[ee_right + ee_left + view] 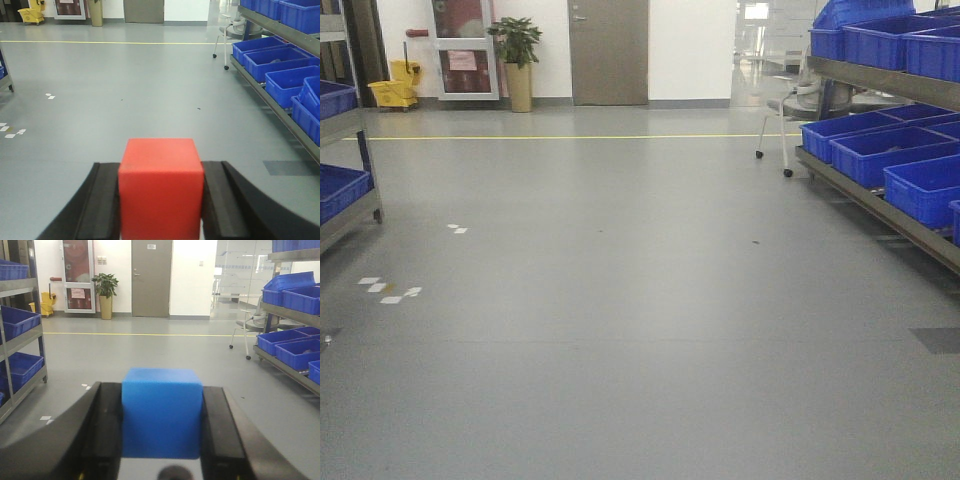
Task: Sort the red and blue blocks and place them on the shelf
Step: 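Drive the base along the aisle between the bin shelves, then turn the base toward the shelf of blue bins and approach it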
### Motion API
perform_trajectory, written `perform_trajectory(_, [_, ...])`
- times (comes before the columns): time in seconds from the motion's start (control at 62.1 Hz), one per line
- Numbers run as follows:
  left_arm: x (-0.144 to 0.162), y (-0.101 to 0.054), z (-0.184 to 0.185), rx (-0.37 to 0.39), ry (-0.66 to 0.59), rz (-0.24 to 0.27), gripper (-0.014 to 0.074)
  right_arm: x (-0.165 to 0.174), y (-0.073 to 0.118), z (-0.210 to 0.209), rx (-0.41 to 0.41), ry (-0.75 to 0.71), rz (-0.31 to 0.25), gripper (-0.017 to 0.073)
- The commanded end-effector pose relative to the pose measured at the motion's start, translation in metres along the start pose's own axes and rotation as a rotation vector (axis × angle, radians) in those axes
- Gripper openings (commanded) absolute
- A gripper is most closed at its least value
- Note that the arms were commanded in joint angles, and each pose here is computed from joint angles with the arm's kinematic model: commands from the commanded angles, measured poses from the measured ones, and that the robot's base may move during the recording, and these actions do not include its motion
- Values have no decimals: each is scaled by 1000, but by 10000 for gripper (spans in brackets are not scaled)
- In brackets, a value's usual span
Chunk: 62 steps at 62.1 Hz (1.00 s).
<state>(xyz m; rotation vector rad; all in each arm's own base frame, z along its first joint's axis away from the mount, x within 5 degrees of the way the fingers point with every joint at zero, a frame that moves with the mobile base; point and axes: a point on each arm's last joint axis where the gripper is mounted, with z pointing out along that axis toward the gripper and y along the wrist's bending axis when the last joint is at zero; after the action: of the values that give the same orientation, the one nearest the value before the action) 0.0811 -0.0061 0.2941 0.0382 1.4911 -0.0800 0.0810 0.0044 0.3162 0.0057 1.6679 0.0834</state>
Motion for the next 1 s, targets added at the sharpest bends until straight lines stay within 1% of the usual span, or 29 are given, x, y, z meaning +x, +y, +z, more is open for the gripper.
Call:
perform_trajectory(0.0, [-17, 1, 0, -13, -105, -5, 125, -17, 0, -3, 3, -112, -8, 85])
perform_trajectory(0.983, [-17, 1, 0, -13, -105, -5, 125, -17, 0, -2, 3, -111, -8, 85])
